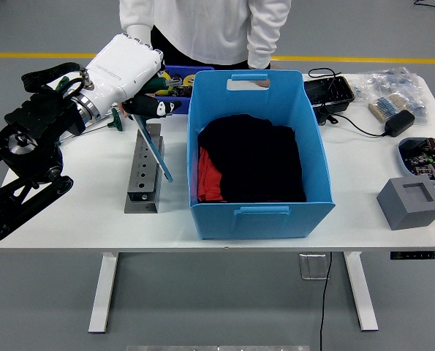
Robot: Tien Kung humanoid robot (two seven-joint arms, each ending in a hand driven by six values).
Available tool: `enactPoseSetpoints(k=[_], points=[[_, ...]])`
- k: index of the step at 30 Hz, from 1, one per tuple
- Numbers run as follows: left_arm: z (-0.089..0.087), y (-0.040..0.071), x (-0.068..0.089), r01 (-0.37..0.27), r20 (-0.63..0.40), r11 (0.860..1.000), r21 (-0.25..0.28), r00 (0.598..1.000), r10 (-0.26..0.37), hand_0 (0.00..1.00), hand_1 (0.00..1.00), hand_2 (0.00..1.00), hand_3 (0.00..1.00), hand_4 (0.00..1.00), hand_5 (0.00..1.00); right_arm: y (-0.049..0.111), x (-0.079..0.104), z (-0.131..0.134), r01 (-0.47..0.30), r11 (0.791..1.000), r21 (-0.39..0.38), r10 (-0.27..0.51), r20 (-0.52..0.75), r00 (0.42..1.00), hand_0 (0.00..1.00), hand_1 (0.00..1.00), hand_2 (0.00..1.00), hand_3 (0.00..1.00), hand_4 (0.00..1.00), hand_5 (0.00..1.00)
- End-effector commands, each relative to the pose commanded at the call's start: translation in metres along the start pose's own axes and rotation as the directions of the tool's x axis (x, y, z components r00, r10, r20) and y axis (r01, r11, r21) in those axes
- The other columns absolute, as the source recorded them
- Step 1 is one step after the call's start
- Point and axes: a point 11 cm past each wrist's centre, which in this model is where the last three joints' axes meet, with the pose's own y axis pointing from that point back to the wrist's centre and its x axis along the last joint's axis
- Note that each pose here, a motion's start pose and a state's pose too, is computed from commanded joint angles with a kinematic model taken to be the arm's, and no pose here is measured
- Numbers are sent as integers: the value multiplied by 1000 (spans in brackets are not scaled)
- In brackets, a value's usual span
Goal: Lift tool from toolbox,place it in box,lift tool from toolbox,place it in box
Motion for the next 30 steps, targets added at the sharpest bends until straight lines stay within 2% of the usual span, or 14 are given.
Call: enactPoseSetpoints(k=[14, 23, 30], points=[[3, -6, 16, -8, 53, 1000, -27, 999, 10, 41, 2, 34, 60, 794, 526, 0, 2, 0, -4, 1000, 0, 4, 1, 1000, 696, 668, 736, 582, 788, 707], [6, -15, 46, -37, 152, 997, -68, 987, 47, 41, 2, 34, 60, 792, 524, 0, 3, -2, -6, 1000, 5, 6, 5, 1000, 696, 668, 736, 582, 788, 707], [11, -21, 72, -71, 170, 993, -93, 982, 86, 42, 2, 34, 60, 792, 524, 0, 4, -2, -8, 1000, 6, 8, 8, 1000, 696, 668, 736, 582, 788, 707]])
